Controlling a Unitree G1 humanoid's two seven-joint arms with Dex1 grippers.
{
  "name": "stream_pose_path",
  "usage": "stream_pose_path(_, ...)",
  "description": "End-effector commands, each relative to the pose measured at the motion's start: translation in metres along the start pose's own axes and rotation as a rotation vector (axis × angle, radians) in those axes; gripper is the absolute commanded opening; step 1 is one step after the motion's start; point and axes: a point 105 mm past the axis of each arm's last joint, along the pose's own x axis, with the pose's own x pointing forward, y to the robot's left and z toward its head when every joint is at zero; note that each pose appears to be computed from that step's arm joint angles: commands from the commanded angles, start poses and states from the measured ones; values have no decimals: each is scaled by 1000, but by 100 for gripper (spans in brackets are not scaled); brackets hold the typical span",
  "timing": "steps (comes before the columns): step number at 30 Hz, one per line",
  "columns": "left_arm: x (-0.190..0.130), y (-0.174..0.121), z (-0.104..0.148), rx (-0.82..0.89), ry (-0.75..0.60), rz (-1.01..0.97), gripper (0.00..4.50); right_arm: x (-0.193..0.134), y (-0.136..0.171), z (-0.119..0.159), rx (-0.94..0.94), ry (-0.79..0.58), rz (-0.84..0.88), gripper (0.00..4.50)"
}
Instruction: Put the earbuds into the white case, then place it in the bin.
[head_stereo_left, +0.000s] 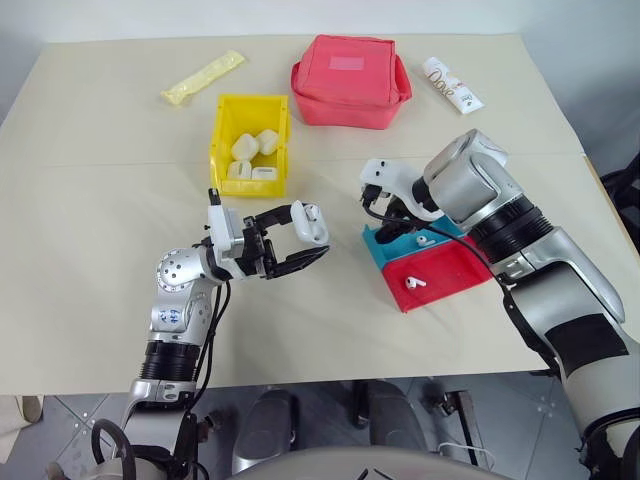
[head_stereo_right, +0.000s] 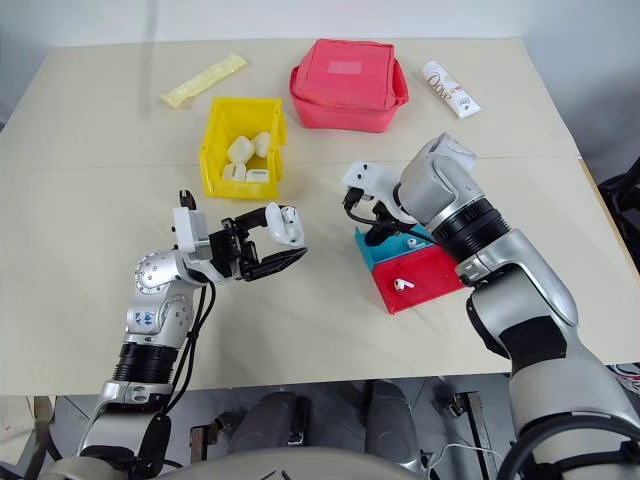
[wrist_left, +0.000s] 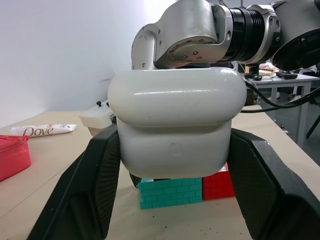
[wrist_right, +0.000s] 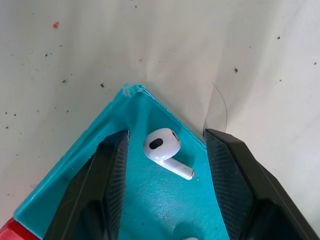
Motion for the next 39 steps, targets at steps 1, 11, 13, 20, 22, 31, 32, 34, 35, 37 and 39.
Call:
stream_pose_path(1,1,-1,2,21,-7,1,279,-2,-3,-5,-5,29,-20,242)
stream_pose_path(11,2,1,1,23,-7,0,279,-1,-5,-9,-22,48,-33,47)
stream_pose_path(13,2,1,1,23,-7,0,279,-3,-5,-8,-26,38,-32,47)
stream_pose_path(20,5,-2,0,9,-13,-30,279,-23,-6,11,-55,-152,-38,47)
stream_pose_path(22,7,-4,-1,0,-16,-52,279,-32,-6,12,-50,-211,-39,47)
stream_pose_path(31,15,-6,-3,-31,-31,-105,279,-81,20,11,32,-658,55,47)
stream_pose_path(32,16,-6,-4,-36,-30,-116,279,-89,27,8,77,-707,88,47)
stream_pose_path(34,17,-5,-4,-40,-29,-132,279,-97,36,4,131,-760,127,47)
stream_pose_path(35,19,-5,-5,-41,-29,-143,279,-103,43,4,166,-800,158,47)
stream_pose_path(37,20,-4,-6,-43,-30,-161,279,-112,55,7,215,-876,211,47)
stream_pose_path(39,25,-4,-6,-45,-35,-181,279,-118,68,9,269,-932,277,47)
